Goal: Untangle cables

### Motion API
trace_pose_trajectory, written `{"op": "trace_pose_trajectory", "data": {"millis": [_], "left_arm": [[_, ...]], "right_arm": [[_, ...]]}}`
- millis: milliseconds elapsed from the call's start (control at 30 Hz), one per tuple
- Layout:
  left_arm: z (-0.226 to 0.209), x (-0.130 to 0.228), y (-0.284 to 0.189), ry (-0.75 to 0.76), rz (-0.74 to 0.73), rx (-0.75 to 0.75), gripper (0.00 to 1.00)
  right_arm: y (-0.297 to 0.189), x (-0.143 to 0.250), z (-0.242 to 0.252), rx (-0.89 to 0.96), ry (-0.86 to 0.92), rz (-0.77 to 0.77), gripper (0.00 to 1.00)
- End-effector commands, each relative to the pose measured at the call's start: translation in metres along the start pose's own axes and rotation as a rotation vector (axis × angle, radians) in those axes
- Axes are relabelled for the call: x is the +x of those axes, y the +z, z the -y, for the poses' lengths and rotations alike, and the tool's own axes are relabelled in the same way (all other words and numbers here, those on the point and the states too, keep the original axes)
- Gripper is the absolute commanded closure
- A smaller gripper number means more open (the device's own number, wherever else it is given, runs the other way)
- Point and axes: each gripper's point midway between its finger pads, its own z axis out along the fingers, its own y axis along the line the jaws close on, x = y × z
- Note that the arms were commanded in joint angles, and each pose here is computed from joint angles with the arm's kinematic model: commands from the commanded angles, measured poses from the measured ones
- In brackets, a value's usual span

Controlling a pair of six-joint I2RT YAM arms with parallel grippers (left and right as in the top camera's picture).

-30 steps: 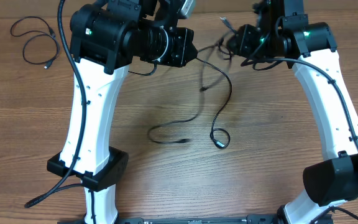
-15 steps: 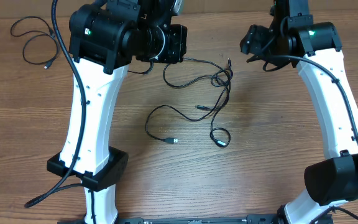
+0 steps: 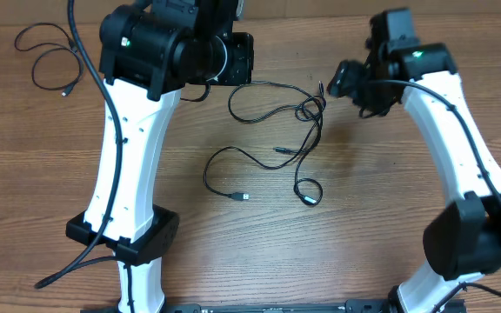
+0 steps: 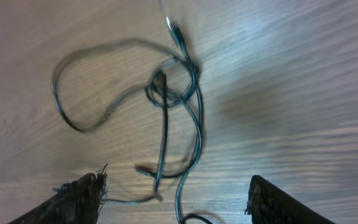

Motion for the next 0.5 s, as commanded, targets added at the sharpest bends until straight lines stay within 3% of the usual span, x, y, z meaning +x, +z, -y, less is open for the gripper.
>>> {"op": "trace_pose_trajectory", "data": {"millis": [0,200,300,333,433,467], "left_arm": [[-0.008,0.003,0.007,-0.027,-0.021,-0.032,0.96],[-0.009,0.004,0.009,-0.029,-0.030,-0.034,0.96],[-0.009,0.004,0.009,-0.029,-0.030,-0.034,0.96],[-0.009,0.004,0.009,-0.029,-0.030,-0.034,0.96],[-0.009,0.004,0.009,-0.029,-0.030,-0.035,0.96],[-0.009,0.004,0.009,-0.029,-0.030,-0.035,0.95]], "right_arm": [[0.032,0.028,-0.010,-0.114,-0.008,-0.120,0.27],[0.061,0.049,-0.024,-0.197,-0.049,-0.142,0.27],[0.073,0.052,-0.022,-0.155,-0.060,-0.119,0.34],[0.077,0.052,-0.020,-0.129,-0.047,-0.117,0.39],[0.081,0.054,-0.021,-0.121,-0.053,-0.117,0.67],[0.081,0.052,-0.022,-0.125,-0.055,-0.110,0.85]]}}
